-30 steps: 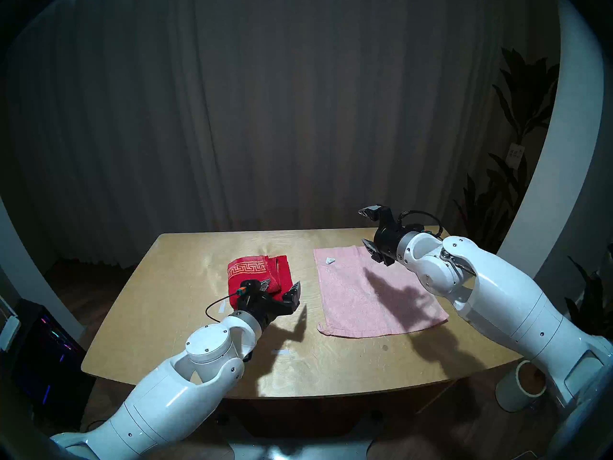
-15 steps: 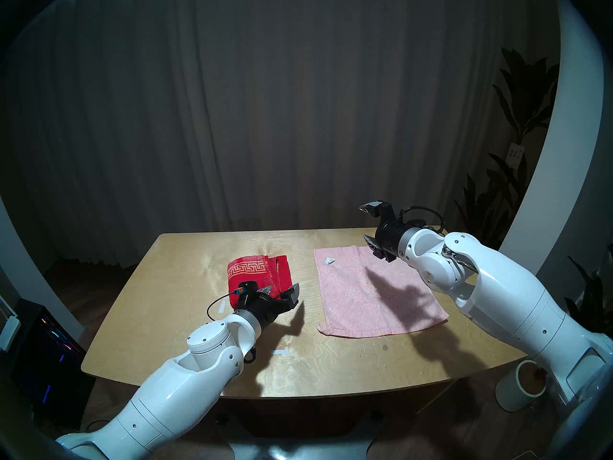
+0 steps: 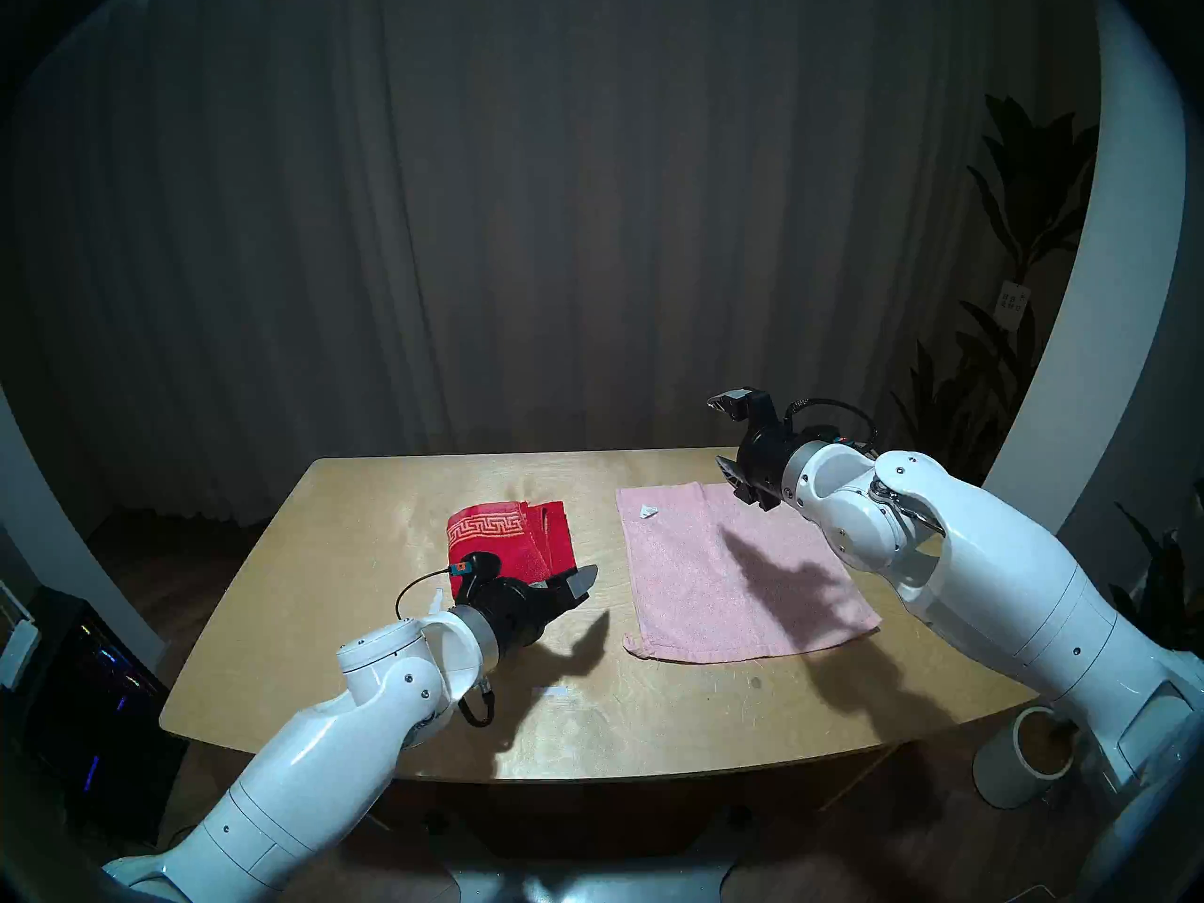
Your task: Fold each towel twice and stack them on table
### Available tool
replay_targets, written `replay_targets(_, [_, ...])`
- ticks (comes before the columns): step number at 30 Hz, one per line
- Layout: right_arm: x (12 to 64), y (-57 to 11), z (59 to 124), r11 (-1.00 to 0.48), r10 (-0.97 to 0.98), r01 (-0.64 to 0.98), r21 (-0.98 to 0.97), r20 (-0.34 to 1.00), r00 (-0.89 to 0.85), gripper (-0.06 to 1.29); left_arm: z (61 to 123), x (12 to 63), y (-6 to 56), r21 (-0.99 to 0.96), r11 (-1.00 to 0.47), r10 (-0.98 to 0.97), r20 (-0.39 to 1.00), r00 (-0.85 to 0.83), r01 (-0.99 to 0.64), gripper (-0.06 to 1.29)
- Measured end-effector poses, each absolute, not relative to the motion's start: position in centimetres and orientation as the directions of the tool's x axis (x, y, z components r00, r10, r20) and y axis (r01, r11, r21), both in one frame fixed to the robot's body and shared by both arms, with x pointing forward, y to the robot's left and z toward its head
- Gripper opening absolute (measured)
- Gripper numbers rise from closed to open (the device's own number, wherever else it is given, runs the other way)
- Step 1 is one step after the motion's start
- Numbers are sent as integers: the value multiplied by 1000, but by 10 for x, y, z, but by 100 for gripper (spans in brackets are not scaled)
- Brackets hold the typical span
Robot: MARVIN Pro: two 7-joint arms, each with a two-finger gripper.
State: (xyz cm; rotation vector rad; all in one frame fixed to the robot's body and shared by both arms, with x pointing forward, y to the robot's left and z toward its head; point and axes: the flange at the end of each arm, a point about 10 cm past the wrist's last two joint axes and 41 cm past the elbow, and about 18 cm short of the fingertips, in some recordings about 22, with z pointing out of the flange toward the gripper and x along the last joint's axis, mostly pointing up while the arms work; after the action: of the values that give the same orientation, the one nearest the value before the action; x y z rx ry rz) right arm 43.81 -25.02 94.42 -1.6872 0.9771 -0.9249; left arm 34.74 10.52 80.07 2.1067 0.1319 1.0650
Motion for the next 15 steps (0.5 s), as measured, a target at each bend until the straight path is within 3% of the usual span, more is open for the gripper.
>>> replay_targets(8, [428,-250,938,-160,-928,-293,-943,43,369,120,821,345,123,729,-662,513,612,602,-177,123])
replay_targets(15, [407,-247,929,-63,-939,-387,-920,-77,336,120,838,342,137,842,-527,656,489,576,-114,123])
